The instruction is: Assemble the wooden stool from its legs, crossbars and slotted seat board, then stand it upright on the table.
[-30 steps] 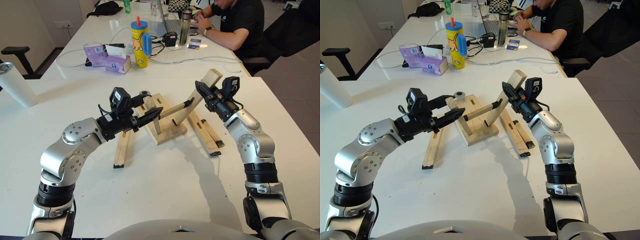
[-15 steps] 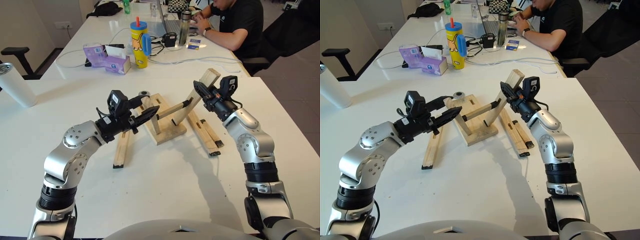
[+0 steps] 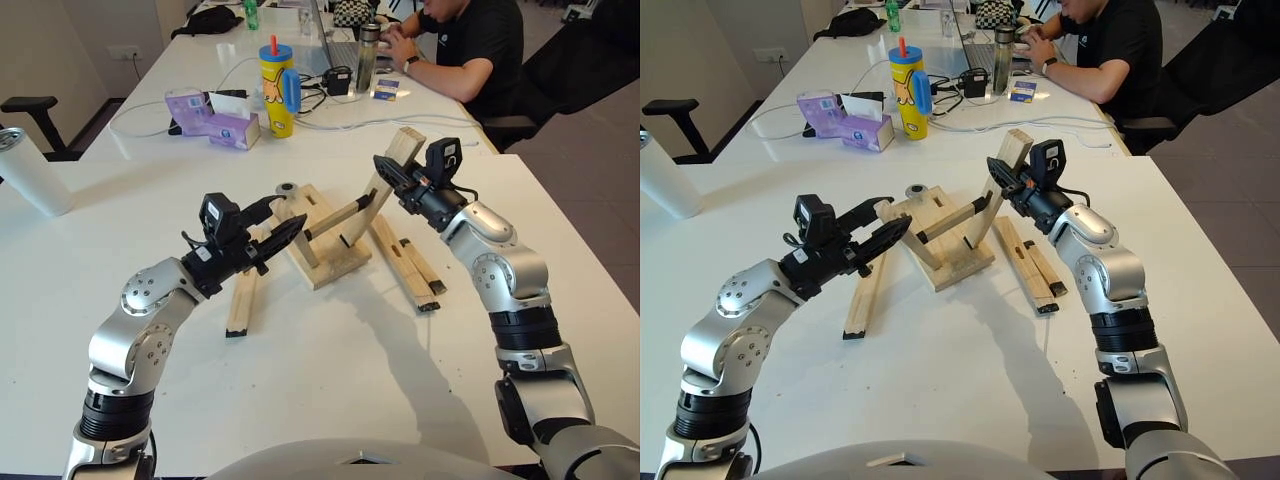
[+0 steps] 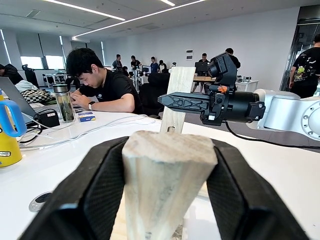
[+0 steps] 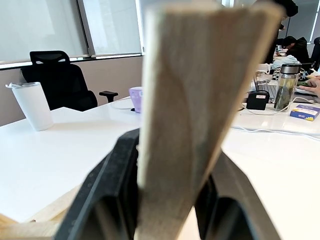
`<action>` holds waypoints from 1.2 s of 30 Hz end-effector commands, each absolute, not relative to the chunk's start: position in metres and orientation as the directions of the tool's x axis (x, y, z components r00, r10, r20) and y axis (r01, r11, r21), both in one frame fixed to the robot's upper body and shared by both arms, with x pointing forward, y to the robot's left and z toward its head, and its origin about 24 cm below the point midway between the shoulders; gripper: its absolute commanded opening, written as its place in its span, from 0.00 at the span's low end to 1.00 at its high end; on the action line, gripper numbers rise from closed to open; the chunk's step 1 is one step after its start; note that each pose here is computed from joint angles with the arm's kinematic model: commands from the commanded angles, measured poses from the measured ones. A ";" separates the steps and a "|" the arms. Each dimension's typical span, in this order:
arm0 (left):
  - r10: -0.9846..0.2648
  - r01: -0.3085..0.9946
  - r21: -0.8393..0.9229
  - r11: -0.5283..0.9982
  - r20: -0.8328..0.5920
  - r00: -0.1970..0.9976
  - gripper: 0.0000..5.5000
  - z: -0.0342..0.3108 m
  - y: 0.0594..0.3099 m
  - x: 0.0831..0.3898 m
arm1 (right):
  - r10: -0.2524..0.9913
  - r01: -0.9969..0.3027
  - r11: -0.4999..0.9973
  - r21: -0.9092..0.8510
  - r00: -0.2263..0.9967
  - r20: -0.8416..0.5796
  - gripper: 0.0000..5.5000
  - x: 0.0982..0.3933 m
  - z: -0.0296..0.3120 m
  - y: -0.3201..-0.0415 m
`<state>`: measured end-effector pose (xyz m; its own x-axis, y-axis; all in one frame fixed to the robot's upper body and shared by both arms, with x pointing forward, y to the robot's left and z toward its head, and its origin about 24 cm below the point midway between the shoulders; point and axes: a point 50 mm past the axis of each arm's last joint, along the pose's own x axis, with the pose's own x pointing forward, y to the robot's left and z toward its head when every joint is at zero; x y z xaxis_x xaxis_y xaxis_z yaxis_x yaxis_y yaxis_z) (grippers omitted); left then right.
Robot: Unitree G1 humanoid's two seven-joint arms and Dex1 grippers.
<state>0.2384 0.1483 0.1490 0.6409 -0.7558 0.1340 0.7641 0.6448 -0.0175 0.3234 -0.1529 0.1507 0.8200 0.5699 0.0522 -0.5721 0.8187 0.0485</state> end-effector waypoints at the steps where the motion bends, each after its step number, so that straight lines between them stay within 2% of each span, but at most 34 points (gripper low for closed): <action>1: -0.740 0.740 -0.141 0.657 0.067 0.669 0.41 0.130 0.143 0.243 | 0.598 -0.705 0.706 0.066 0.545 -0.587 0.21 0.267 0.026 -0.145; 2: -0.741 0.743 -0.135 0.655 0.080 0.667 0.41 0.133 0.142 0.244 | 0.580 -0.717 0.696 0.033 0.535 -0.614 0.21 0.265 0.021 -0.147; 3: -0.744 0.749 -0.126 0.650 0.092 0.661 0.41 0.137 0.140 0.245 | 0.589 -0.698 0.711 0.080 0.530 -0.610 0.21 0.263 0.019 -0.146; 5: -0.751 0.759 -0.114 0.641 0.110 0.651 0.41 0.144 0.137 0.246 | 0.686 -0.609 0.715 0.343 0.521 -0.507 0.21 0.262 0.031 -0.136; 7: -0.763 0.772 -0.092 0.629 0.119 0.635 0.41 0.149 0.133 0.246 | 0.609 -0.639 0.744 0.196 0.526 -0.594 0.21 0.263 0.023 -0.144; 9: -0.777 0.786 -0.069 0.615 0.122 0.618 0.41 0.153 0.129 0.246 | 0.620 -0.621 0.747 0.236 0.524 -0.584 0.22 0.266 0.026 -0.144; 10: -0.788 0.796 -0.053 0.603 0.118 0.604 0.41 0.155 0.126 0.245 | 0.659 -0.575 0.742 0.344 0.532 -0.532 0.22 0.268 0.033 -0.138; 11: -0.797 0.805 -0.049 0.591 0.117 0.593 0.41 0.155 0.125 0.245 | 0.670 -0.566 0.737 0.370 0.538 -0.511 0.22 0.269 0.037 -0.135; 12: -0.803 0.811 -0.045 0.584 0.114 0.585 0.41 0.156 0.124 0.244 | 0.624 -0.610 0.754 0.246 0.546 -0.559 0.22 0.269 0.033 -0.136; 14: -0.813 0.820 -0.038 0.571 0.107 0.572 0.41 0.155 0.122 0.243 | 0.646 -0.544 0.757 0.361 0.543 -0.535 0.22 0.270 0.032 -0.131; 16: -0.826 0.831 -0.025 0.556 0.093 0.556 0.41 0.154 0.121 0.242 | 0.627 -0.566 0.764 0.309 0.540 -0.561 0.22 0.269 0.028 -0.129; 18: -0.837 0.840 -0.014 0.542 0.077 0.541 0.41 0.152 0.119 0.240 | 0.653 -0.556 0.750 0.359 0.535 -0.536 0.22 0.269 0.032 -0.122; 19: -0.844 0.846 -0.006 0.533 0.065 0.532 0.41 0.150 0.118 0.238 | 0.632 -0.583 0.757 0.296 0.537 -0.558 0.22 0.269 0.030 -0.122; 21: -0.859 0.860 -0.001 0.510 0.045 0.510 0.41 0.145 0.115 0.234 | 0.665 -0.524 0.745 0.413 0.531 -0.526 0.22 0.269 0.032 -0.119; 27: -0.908 0.908 0.075 0.412 -0.054 0.417 0.40 0.117 0.106 0.215 | 0.570 -0.639 0.756 0.145 0.531 -0.628 0.21 0.271 0.025 -0.131; 32: -0.876 0.870 0.140 0.473 -0.028 0.481 0.38 0.113 0.110 0.220 | 0.582 -0.692 0.714 0.107 0.501 -0.641 0.21 0.268 0.026 -0.133; 36: -0.855 0.854 0.138 0.501 -0.074 0.514 0.38 0.102 0.113 0.226 | 0.600 -0.789 0.615 0.015 0.455 -0.658 0.21 0.264 0.030 -0.132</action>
<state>0.2335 0.1313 0.1461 0.6009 -0.7870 0.1399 0.7565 0.6164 0.2185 0.3180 -0.1469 0.1509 0.7903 0.6104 -0.0524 -0.6084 0.7920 0.0512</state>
